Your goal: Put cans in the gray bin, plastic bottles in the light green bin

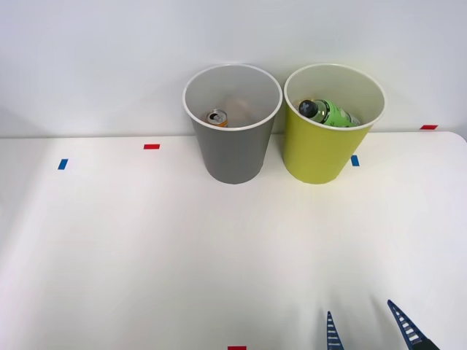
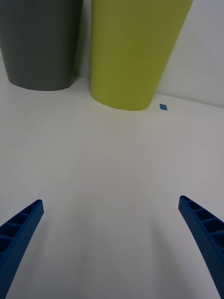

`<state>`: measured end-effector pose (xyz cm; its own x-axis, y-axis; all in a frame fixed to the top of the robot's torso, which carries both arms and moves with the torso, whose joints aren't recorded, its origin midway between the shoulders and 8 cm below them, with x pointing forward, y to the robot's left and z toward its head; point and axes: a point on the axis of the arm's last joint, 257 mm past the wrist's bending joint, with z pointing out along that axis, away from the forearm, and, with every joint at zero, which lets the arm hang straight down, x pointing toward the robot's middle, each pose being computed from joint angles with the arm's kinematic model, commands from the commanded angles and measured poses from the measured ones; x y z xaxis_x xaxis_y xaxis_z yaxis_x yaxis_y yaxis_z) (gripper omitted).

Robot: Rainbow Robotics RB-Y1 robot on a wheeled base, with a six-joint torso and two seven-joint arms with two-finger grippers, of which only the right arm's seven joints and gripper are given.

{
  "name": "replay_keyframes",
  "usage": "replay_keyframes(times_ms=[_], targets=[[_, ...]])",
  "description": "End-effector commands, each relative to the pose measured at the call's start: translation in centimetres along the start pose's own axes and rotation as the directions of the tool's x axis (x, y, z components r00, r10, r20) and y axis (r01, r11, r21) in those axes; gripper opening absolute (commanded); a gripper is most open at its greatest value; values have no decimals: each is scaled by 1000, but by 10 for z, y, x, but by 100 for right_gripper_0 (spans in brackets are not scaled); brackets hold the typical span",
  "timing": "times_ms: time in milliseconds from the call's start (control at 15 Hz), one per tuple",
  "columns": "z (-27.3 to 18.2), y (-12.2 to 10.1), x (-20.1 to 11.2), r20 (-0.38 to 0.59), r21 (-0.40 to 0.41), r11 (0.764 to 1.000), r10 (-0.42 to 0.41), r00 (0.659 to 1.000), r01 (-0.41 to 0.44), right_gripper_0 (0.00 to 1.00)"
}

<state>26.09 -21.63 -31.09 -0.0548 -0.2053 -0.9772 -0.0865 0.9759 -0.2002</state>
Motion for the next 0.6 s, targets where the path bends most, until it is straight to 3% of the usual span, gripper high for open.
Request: replay_keyframes(times_ms=[67,600], targets=[[0,0,0,0,0,1000,0,1000,0,100],[0,0,0,0,0,1000,0,1000,0,100]])
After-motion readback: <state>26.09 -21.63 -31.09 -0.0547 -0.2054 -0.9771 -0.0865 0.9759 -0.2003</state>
